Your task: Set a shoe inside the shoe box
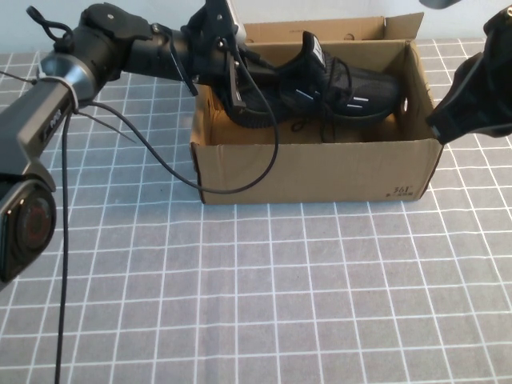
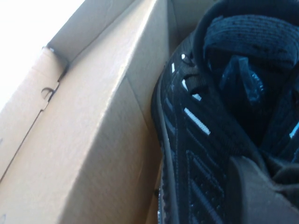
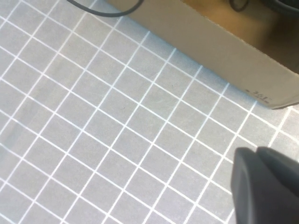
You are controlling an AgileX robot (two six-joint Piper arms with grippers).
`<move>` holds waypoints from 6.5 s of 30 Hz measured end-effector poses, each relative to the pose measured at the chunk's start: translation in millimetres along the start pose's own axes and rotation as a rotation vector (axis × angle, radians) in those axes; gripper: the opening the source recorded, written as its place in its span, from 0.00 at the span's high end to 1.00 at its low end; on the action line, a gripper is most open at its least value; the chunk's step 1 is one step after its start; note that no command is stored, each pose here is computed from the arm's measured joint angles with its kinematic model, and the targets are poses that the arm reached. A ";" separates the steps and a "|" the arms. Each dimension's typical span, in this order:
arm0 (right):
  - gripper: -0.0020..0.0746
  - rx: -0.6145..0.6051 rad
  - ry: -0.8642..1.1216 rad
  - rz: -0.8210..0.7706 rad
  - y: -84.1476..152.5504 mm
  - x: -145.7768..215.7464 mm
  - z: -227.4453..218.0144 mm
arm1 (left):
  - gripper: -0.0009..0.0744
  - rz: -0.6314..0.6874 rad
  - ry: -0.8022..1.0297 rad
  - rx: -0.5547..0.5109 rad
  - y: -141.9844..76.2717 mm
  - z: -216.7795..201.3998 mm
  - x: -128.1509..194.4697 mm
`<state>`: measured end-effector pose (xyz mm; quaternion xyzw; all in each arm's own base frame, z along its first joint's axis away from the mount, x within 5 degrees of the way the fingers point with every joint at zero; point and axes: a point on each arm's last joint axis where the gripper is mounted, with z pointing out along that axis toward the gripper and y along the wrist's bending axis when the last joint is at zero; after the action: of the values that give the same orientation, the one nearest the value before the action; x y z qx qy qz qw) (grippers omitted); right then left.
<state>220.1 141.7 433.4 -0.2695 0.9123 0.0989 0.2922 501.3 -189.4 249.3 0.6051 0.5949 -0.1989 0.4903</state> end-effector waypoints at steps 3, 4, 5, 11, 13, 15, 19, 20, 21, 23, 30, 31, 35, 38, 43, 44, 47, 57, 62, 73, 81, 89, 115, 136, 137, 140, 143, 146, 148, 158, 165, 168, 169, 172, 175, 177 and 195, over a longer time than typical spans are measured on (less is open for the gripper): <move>0.99 -0.017 0.000 0.005 1.5 0.0 0.0 | 0.94 0.005 -0.013 0.003 -0.6 3.2 3.3; 0.99 -0.017 0.000 0.005 1.5 0.0 0.0 | 0.94 0.005 -0.015 0.000 -0.5 4.0 4.2; 0.99 -0.022 0.000 0.007 2.0 0.0 0.0 | 0.94 0.005 -0.013 -0.002 -0.6 5.8 6.8; 0.99 -0.035 0.000 0.011 3.2 -0.1 -0.1 | 0.94 -0.012 0.001 0.001 -2.3 15.2 21.4; 0.99 -0.037 0.000 0.012 3.4 -0.1 -0.1 | 0.94 -0.003 0.005 0.000 -3.2 18.4 24.4; 0.99 -0.041 -0.001 0.013 3.8 -0.1 -0.1 | 0.94 0.008 0.010 -0.014 -2.5 19.9 24.9; 0.99 -0.049 -0.001 0.015 4.4 -0.1 -0.1 | 0.95 0.016 0.012 -0.037 -1.6 21.9 23.5; 0.99 -0.049 -0.001 0.015 4.4 -0.1 -0.1 | 0.95 0.017 0.012 -0.039 -1.4 21.9 23.5; 0.99 -0.050 -0.001 0.016 4.6 -0.1 -0.1 | 0.95 0.017 0.012 -0.039 -1.4 21.9 23.5; 0.99 -0.052 -0.001 0.017 4.8 -0.1 -0.1 | 0.95 0.017 0.013 -0.041 -1.2 21.9 23.5; 0.99 -0.067 -0.001 0.021 6.1 -0.1 -0.2 | 0.90 -0.016 0.011 -0.043 -1.7 24.4 27.1; 0.99 -0.068 -0.001 0.021 6.2 -0.1 -0.2 | 0.87 -0.027 0.010 -0.047 -1.3 24.4 27.1; 0.99 -0.068 -0.001 0.021 6.2 -0.1 -0.2 | 0.64 -0.065 -0.003 -0.068 0.7 24.2 25.9; 0.99 -0.069 -0.001 0.022 6.3 -0.2 -0.2 | 0.51 -0.075 -0.006 -0.076 1.4 24.2 25.6; 0.99 -0.071 -0.001 0.022 6.4 -0.2 -0.2 | 0.45 -0.076 -0.009 -0.081 2.1 22.9 23.6; 0.99 -0.071 -0.001 0.022 6.4 -0.2 -0.2 | 0.45 -0.074 -0.011 -0.083 2.7 21.4 21.3; 0.99 -0.071 -0.001 0.022 6.4 -0.2 -0.2 | 0.48 -0.094 -0.020 -0.099 6.0 11.2 6.4; 0.99 -0.041 -0.051 0.001 4.4 5.3 -19.7 | 0.95 -0.275 0.062 -0.199 12.2 -61.4 -74.2; 0.99 -0.036 -0.126 0.008 4.8 15.4 -48.7 | 0.98 -0.327 0.076 -0.219 2.2 -105.3 -119.7; 0.99 -0.049 -0.376 0.064 7.7 66.9 -139.7 | 0.99 -0.411 0.124 -0.312 -42.2 -204.0 -199.5; 1.00 -0.055 -0.447 0.073 8.7 150.9 -161.6 | 0.99 -0.410 0.131 -0.470 -106.9 -266.2 -212.9; 1.00 -0.066 -0.470 0.115 8.3 235.5 -141.4 | 0.99 -0.415 0.024 -0.640 -211.3 -308.9 -177.8; 1.00 -0.135 -1.085 0.230 -1.3 282.9 23.4 | 0.99 -0.555 -0.123 -0.965 -379.7 -271.3 34.4; 1.00 -0.123 -1.191 0.244 -4.7 287.3 36.9 | 0.99 -0.618 -0.029 -0.875 -390.3 -260.3 48.9; 1.00 -0.124 -1.190 0.245 -4.7 287.3 36.9 | 0.99 -0.618 -0.029 -0.875 -390.3 -260.3 48.9; 1.00 -0.113 -1.196 0.234 -4.9 287.1 36.5 | 0.99 -0.618 -0.029 -0.875 -390.3 -260.3 48.9; 1.00 -0.044 -1.187 0.230 -7.5 287.8 37.7 | 0.99 -0.619 -0.027 -0.873 -390.4 -260.2 49.0; 1.00 0.069 -1.122 0.299 -13.3 291.5 43.7 | 0.99 -0.619 -0.026 -0.872 -390.5 -260.2 49.1; 1.00 0.157 -1.052 0.343 -17.4 295.7 49.2 | 0.99 -0.619 -0.026 -0.872 -390.5 -260.2 49.1; 1.00 0.276 -0.794 0.455 -23.5 318.4 79.9 | 0.99 -0.619 -0.026 -0.872 -390.5 -260.2 49.1; 1.00 0.269 -0.734 0.457 -22.4 322.2 84.1 | 0.99 -0.620 -0.026 -0.872 -390.6 -260.1 49.1; 1.00 0.269 -0.732 0.456 -22.4 322.3 84.2 | 0.99 -0.620 -0.026 -0.872 -390.6 -260.1 49.1; 1.00 0.269 -0.732 0.456 -22.4 322.3 84.2 | 0.99 -0.620 -0.026 -0.872 -390.6 -260.1 49.1; 1.00 0.268 -0.732 0.457 -22.3 322.3 84.2 | 0.99 -0.620 -0.026 -0.872 -390.6 -260.1 49.1; 1.00 0.268 -0.732 0.457 -22.3 322.3 84.2 | 0.99 -0.620 -0.026 -0.872 -390.6 -260.1 49.1; 1.00 0.268 -0.732 0.457 -22.3 322.3 84.2 | 0.99 -0.620 -0.026 -0.872 -390.6 -260.1 49.1; 1.00 0.267 -0.730 0.457 -22.3 322.4 84.3 | 0.99 -0.521 -0.005 -0.941 -390.7 -266.7 48.9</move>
<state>52.3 11.7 175.5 0.0317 0.7902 0.1308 0.5979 62.9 -16.1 187.0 0.1519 0.7489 -0.0273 0.6444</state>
